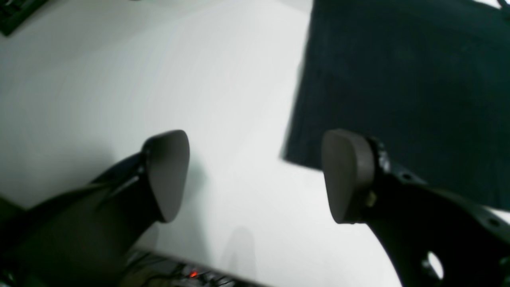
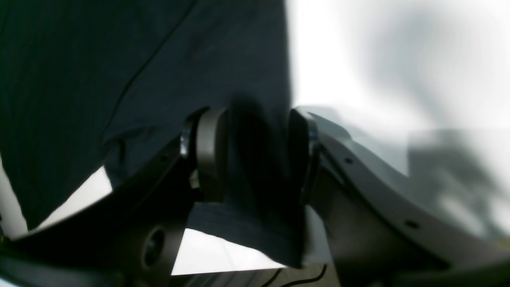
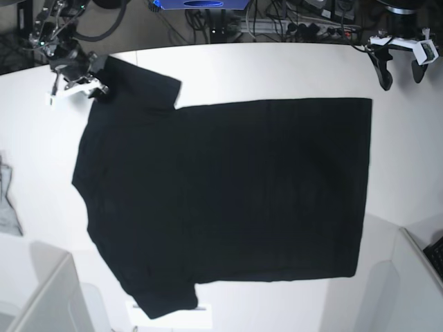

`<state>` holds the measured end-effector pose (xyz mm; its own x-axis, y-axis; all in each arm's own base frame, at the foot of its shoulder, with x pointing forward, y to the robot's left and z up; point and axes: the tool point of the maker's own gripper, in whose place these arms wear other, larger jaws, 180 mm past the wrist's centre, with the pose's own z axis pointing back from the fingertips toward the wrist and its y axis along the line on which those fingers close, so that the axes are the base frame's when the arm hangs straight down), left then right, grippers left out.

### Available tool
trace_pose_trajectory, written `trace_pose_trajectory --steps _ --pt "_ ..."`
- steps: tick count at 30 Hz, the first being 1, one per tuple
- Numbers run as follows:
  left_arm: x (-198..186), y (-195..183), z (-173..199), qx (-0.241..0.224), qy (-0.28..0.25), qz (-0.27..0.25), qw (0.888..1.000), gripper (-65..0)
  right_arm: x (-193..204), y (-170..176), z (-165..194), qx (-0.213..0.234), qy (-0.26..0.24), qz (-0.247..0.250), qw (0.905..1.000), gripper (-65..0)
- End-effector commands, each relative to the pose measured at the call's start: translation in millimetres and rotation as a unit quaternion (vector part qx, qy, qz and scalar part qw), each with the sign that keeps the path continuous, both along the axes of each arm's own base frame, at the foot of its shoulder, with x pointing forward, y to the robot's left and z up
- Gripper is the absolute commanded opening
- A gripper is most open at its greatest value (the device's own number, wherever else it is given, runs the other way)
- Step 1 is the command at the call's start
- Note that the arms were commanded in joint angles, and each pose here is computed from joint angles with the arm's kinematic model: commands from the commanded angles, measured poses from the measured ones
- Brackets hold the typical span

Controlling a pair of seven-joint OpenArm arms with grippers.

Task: Fold the T-shirt properly
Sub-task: 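Move both grippers down to the shirt's shoulder corners and grasp them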

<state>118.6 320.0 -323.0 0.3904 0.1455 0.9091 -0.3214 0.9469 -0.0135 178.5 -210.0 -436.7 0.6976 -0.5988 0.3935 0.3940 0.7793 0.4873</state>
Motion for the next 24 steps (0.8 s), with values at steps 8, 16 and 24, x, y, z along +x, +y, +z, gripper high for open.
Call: trace_pose_trajectory --steps 8,16,24 --pt "24.5 -19.0 -32.4 -0.146 0.047 -0.006 0.988 -14.8 -13.2 10.9 -15.4 0.011 0.028 0.014 0.9994 -41.4" --pt "39.9 -13.0 -59.3 -0.18 0.069 0.008 0.981 -14.8 -16.0 9.1 -16.3 0.01 0.031 0.012 0.9994 -60.0" --pt "53.2 -9.1 -81.8 -0.206 0.094 0.021 0.974 -14.8 -20.8 8.7 -23.0 0.014 0.044 0.014 0.9988 -65.0"
